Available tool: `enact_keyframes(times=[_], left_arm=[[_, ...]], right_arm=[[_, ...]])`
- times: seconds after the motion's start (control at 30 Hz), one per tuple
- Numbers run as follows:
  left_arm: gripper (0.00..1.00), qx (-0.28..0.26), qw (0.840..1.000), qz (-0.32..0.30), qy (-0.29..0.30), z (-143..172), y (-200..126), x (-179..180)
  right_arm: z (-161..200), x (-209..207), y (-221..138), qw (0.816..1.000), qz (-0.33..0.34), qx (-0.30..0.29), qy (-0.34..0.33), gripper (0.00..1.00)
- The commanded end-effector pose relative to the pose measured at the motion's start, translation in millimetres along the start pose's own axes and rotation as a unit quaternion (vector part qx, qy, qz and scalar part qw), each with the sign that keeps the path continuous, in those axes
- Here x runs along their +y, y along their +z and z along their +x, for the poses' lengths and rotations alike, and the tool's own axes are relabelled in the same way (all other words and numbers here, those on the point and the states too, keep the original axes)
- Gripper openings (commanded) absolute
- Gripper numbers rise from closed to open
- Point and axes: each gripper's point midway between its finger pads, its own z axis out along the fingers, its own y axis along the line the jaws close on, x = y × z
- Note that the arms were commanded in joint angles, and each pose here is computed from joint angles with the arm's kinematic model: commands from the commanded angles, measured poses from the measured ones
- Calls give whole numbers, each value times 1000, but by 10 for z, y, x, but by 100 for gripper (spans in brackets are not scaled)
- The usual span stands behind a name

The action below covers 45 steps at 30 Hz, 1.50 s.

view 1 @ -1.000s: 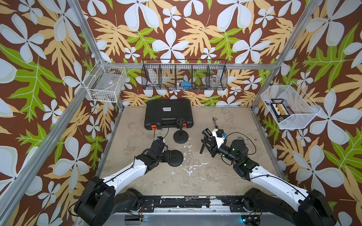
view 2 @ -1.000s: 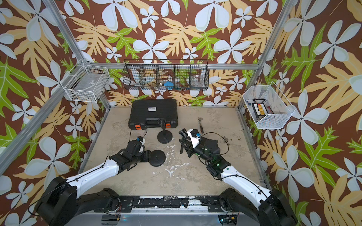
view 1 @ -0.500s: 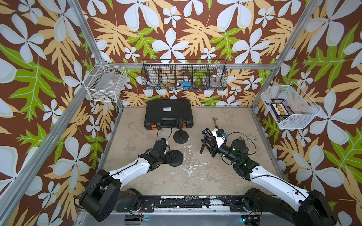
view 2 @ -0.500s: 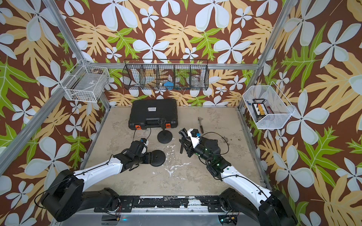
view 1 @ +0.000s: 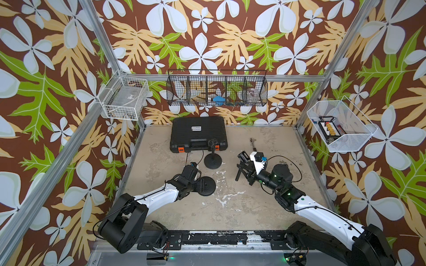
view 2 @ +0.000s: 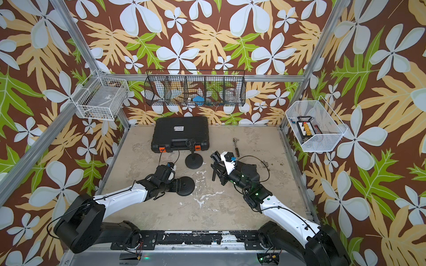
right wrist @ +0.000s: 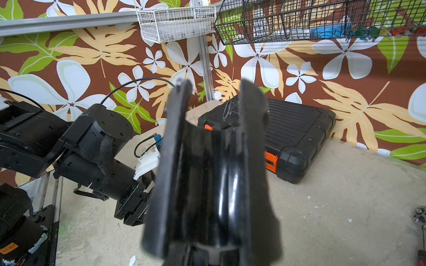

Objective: Assemble a microphone stand
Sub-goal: Move the microphone stand base to the center of the board.

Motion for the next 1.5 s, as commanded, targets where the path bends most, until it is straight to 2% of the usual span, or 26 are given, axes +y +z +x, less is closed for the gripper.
enact_keyframes(times=[0.0, 0.63, 1.2, 1.47], left_arm=[[67, -7, 1000, 9, 10, -49, 14, -46], [63, 30, 999, 31, 14, 155, 199, -187], [62, 32, 996, 74, 26, -25, 405, -551], [61, 4, 994, 109, 32, -219, 373, -766]], right_arm=[[-88, 22, 6, 1000, -6, -13, -9, 0], [-98, 45, -2, 1000, -11, -15, -10, 0], [-80, 69, -13, 1000, -18, -14, -17, 0], [-62, 71, -6, 1000, -19, -9, -18, 0]])
